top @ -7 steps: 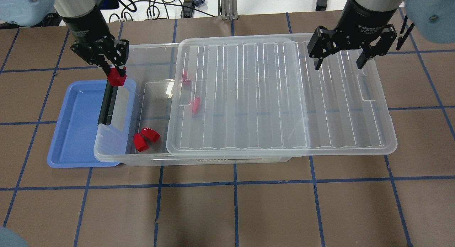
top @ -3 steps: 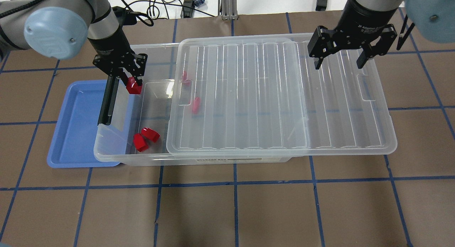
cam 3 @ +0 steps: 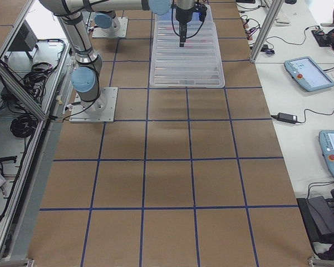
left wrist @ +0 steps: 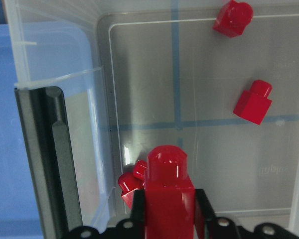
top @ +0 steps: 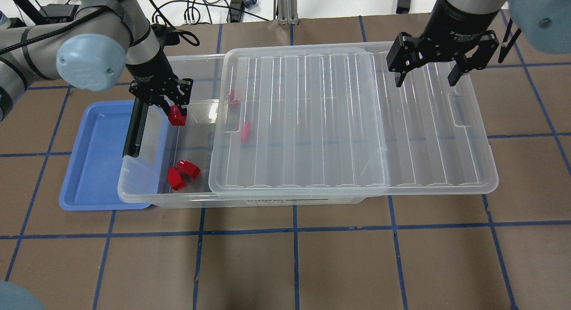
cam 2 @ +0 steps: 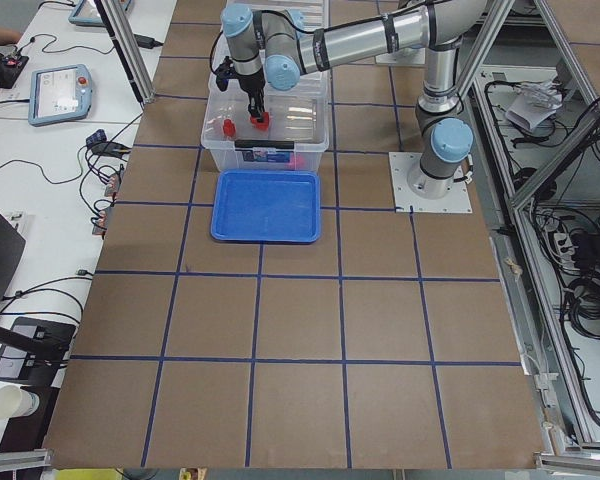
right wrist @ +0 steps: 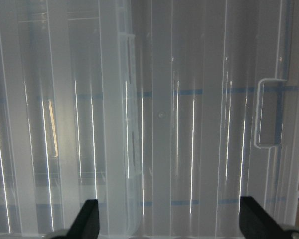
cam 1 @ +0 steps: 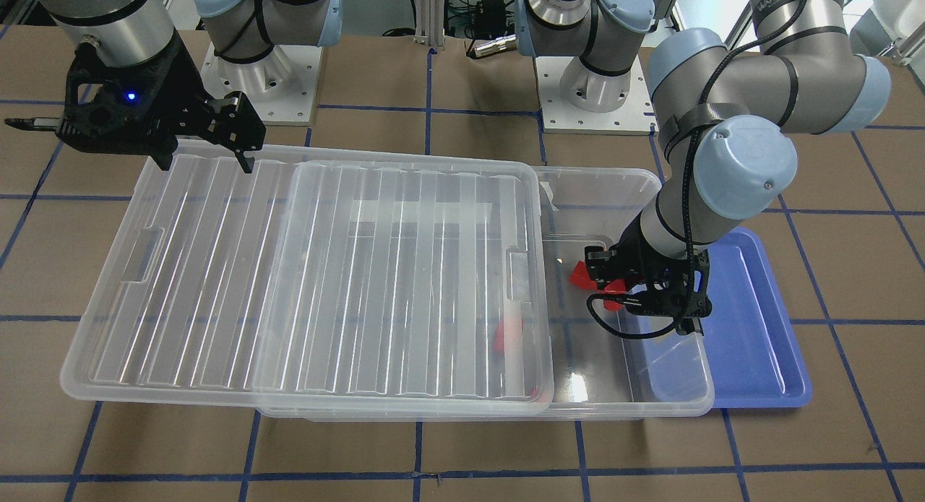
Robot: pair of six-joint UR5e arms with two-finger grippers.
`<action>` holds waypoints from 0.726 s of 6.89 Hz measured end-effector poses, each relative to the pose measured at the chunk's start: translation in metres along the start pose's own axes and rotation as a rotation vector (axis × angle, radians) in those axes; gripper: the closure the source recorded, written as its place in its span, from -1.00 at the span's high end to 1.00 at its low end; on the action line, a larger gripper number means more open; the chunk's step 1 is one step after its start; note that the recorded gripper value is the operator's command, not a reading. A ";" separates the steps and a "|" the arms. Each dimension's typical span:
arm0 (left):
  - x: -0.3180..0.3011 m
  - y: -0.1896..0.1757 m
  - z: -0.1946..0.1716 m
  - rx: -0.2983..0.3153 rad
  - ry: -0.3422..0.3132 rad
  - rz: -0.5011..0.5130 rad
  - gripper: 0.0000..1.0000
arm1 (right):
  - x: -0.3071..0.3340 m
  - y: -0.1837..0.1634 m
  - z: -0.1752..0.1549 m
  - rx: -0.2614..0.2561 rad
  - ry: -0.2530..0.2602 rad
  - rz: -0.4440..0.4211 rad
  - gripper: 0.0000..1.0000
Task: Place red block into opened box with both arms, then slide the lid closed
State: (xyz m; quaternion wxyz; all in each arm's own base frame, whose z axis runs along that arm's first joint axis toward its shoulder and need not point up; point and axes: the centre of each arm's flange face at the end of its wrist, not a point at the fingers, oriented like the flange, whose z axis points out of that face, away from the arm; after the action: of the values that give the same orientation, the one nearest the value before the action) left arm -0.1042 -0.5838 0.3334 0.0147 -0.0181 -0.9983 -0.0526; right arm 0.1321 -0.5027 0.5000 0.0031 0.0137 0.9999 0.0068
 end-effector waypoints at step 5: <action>-0.004 0.000 0.046 0.008 0.012 0.000 -1.00 | 0.006 -0.003 -0.001 0.008 -0.002 0.002 1.00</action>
State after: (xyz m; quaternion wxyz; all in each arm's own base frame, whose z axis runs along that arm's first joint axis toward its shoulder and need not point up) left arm -0.1013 -0.5787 0.2880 0.0210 -0.0176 -0.9984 -0.0486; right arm 0.1262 -0.5051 0.5009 0.0039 0.0146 0.9999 0.0028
